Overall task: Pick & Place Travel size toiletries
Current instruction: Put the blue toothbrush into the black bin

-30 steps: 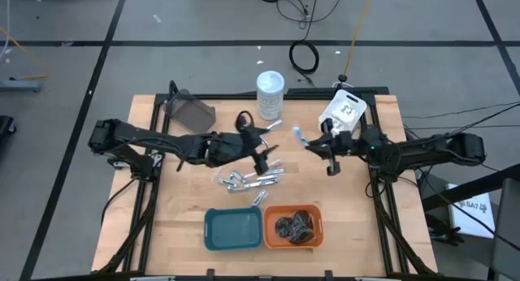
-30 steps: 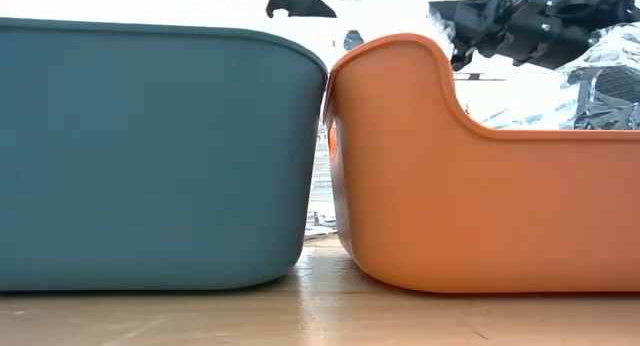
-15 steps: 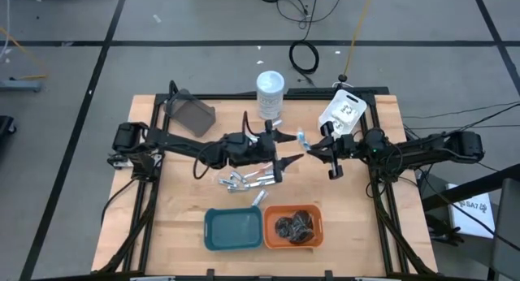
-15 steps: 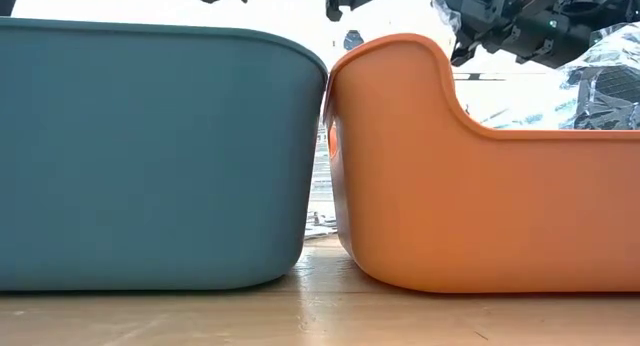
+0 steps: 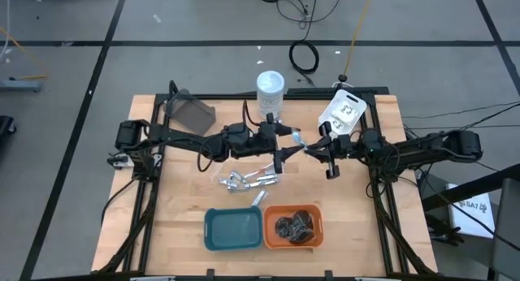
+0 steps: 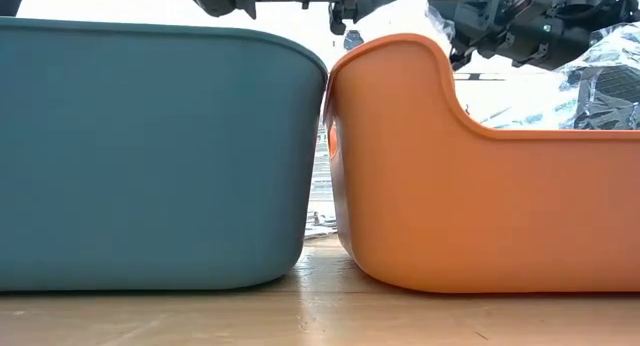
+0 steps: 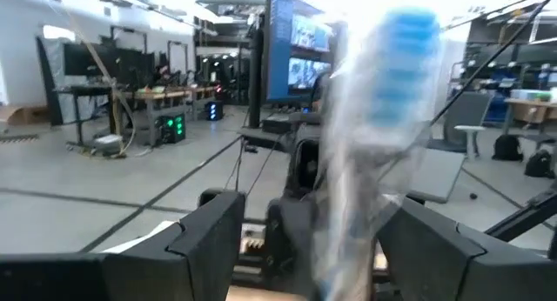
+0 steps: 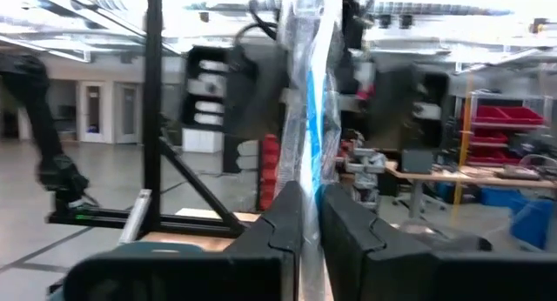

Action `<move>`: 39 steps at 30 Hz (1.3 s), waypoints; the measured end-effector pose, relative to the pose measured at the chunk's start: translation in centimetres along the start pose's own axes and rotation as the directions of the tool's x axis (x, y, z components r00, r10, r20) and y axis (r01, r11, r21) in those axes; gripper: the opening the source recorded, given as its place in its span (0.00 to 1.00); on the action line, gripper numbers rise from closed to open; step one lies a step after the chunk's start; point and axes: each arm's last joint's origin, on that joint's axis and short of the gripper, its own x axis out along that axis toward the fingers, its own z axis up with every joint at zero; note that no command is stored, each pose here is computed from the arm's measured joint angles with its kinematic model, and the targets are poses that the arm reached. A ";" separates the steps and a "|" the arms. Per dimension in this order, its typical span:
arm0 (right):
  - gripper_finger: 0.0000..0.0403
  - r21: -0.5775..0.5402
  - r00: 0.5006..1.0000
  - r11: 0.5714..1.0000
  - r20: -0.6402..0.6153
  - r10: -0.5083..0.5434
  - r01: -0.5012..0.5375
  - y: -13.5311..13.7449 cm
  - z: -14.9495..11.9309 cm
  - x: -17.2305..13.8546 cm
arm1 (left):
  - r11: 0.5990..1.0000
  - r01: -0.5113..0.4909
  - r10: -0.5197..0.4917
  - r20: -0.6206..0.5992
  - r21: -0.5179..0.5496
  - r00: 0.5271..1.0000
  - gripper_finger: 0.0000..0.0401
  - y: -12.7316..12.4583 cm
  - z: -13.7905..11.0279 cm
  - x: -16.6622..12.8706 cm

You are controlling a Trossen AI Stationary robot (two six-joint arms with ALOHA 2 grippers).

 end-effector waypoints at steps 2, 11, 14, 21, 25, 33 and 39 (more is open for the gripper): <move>0.04 -0.004 1.000 1.000 -0.007 -0.024 0.024 -0.1 -0.2 0.0 | 1.000 0.013 -0.013 0.024 0.001 1.000 0.63 -0.1 -0.2 0.2; 0.04 -0.009 1.000 1.000 -0.012 -0.024 0.024 -0.1 -0.2 0.1 | 1.000 -0.020 0.020 0.010 0.002 1.000 0.52 0.1 -0.5 0.3; 0.04 -0.011 1.000 1.000 -0.015 -0.024 0.024 -0.1 -0.2 0.1 | 1.000 -0.023 0.023 0.010 0.003 1.000 0.35 0.2 -0.5 0.3; 0.07 -0.009 0.999 1.000 -0.038 -0.028 0.027 -0.1 -0.4 0.1 | 0.999 0.031 -0.031 -0.003 -0.008 1.000 0.04 0.5 -0.2 0.2; 0.14 0.012 0.997 0.999 -0.073 -0.037 0.038 -0.2 -0.8 0.1 | 0.998 -0.021 0.024 -0.061 0.059 0.998 0.02 0.2 1.7 -0.9; 0.36 0.025 0.991 0.999 -0.130 -0.042 0.045 -0.5 -1.3 -0.1 | 0.917 -0.324 0.369 -0.189 0.231 0.910 0.01 -1.2 7.3 -6.0; 0.45 0.023 0.989 0.998 -0.139 -0.054 0.057 -0.7 -1.4 -0.2 | 0.780 -0.538 0.617 -0.251 0.318 0.746 0.01 -1.2 8.9 -10.4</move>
